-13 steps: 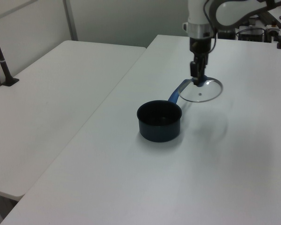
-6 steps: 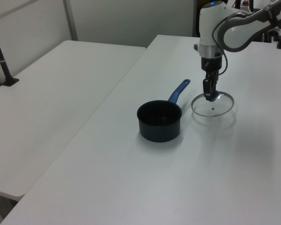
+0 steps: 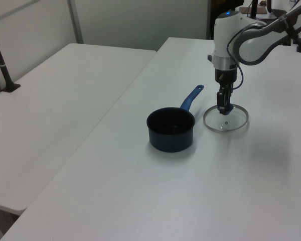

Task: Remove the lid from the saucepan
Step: 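Lower the glass lid onto the table beside the saucepan, then open the gripper, release the knob, and raise the gripper away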

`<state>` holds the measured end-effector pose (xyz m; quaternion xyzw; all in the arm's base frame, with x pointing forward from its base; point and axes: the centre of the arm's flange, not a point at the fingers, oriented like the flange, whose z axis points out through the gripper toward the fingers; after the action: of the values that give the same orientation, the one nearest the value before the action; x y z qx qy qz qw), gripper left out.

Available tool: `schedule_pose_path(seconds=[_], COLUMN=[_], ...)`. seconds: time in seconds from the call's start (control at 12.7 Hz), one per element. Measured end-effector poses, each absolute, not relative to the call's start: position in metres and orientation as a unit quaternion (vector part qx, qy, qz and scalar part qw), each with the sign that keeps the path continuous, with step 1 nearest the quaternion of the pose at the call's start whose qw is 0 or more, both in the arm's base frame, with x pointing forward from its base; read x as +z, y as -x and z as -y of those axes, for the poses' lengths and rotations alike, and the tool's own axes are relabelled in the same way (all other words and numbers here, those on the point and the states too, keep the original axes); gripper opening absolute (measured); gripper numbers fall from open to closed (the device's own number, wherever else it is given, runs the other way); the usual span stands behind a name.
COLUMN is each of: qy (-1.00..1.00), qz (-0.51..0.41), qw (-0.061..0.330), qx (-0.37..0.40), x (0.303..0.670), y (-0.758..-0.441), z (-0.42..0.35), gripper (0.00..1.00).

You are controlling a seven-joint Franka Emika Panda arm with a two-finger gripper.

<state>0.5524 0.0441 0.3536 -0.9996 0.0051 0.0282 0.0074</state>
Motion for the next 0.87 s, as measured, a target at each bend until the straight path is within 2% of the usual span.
schedule_pose_path(seconds=[0.55, 0.71, 0.87], qy=[0.999, 0.999, 0.999], qz=[0.001, 0.001, 0.001], qw=[0.007, 0.003, 0.002], qx=[0.034, 0.046, 0.05], x=[0.347, 0.337, 0.353], y=[-0.553, -0.554, -0.562], z=[-0.033, -0.029, -0.029], gripper=[0.61, 0.71, 0.98])
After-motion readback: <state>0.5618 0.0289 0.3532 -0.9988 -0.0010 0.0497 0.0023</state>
